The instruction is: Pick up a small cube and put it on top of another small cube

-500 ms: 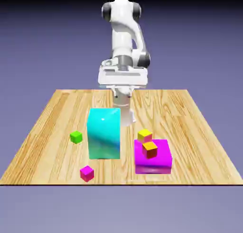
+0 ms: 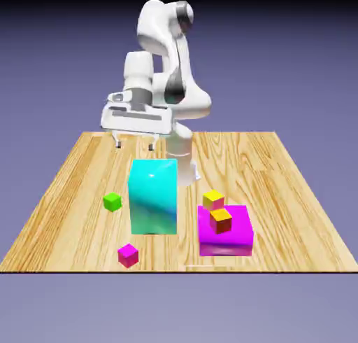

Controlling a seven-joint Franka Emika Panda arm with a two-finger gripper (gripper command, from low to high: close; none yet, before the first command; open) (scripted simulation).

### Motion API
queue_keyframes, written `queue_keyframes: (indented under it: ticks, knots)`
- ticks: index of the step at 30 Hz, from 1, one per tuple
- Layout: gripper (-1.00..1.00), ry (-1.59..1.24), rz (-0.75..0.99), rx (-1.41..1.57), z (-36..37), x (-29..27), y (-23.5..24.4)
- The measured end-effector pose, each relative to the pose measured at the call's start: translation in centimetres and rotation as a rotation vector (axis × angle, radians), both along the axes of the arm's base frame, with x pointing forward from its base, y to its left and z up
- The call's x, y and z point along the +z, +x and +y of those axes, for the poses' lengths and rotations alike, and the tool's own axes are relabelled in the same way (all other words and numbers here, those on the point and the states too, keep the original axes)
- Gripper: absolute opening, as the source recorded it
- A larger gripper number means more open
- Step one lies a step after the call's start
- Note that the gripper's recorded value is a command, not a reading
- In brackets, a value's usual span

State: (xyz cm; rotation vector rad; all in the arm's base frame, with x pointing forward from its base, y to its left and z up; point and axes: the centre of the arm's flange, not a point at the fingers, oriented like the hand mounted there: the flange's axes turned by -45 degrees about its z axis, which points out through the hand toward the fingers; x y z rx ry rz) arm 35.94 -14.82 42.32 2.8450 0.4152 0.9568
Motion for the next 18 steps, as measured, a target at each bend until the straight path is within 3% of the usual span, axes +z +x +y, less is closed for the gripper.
queue_keyframes:
  ticks: [18]
  knots:
    - [0.00, -0.060, 0.214, 0.287, -11.8, -11.3, -8.3]
